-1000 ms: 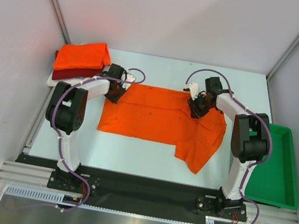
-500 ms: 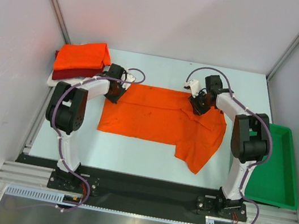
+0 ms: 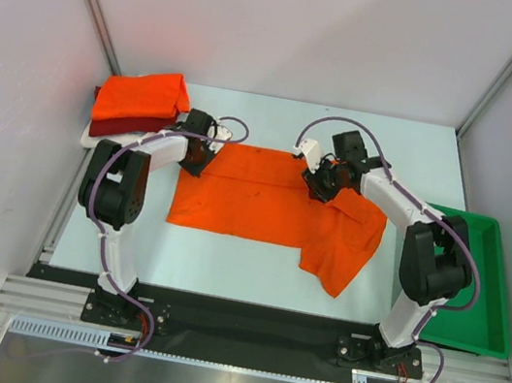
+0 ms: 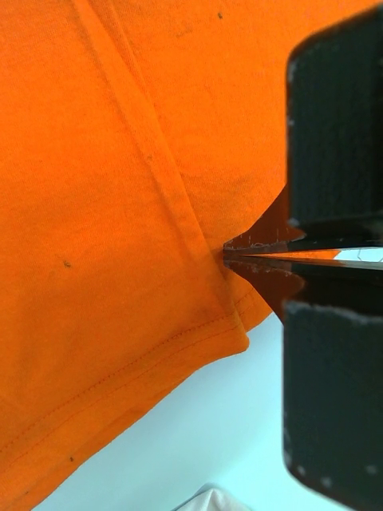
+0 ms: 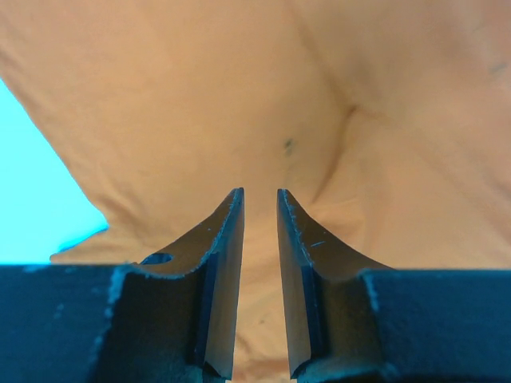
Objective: Fold and stack the t-shirts
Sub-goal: Fold the tshirt
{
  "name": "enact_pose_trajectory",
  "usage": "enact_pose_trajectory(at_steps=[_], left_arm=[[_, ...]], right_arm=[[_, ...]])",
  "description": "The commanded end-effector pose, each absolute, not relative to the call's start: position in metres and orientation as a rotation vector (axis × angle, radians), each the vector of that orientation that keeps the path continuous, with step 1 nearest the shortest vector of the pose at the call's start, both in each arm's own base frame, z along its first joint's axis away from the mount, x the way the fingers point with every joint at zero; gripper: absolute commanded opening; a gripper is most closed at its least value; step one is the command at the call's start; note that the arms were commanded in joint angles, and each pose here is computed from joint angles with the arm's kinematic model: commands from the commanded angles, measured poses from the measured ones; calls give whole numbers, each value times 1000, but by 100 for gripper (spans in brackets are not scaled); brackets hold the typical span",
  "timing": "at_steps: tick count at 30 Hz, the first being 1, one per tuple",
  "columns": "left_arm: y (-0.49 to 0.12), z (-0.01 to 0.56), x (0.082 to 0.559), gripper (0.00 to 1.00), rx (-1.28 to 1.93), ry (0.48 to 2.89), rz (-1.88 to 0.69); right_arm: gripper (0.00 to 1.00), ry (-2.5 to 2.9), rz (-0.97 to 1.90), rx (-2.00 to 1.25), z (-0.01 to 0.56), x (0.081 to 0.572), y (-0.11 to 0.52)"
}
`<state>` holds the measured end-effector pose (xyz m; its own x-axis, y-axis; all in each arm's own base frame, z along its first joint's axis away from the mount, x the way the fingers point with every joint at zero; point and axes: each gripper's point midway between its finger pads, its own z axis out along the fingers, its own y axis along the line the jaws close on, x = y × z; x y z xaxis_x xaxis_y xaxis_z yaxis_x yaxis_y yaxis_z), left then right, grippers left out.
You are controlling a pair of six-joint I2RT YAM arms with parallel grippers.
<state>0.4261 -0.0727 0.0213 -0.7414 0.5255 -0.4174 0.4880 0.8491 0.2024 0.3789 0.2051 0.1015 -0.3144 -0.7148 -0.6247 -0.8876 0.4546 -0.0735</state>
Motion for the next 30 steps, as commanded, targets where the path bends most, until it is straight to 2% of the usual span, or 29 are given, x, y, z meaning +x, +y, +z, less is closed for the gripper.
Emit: enact_pose_trajectory(at_steps=[1, 14, 30], left_arm=[[-77, 41, 434, 6, 722, 2497, 110], [-71, 36, 435, 6, 734, 2510, 150], [-74, 31, 441, 5, 735, 2521, 138]], right_arm=[[28, 2178, 457, -1306, 87, 369, 201], [29, 2276, 469, -1186, 57, 414, 179], [29, 2299, 365, -1163, 50, 431, 159]])
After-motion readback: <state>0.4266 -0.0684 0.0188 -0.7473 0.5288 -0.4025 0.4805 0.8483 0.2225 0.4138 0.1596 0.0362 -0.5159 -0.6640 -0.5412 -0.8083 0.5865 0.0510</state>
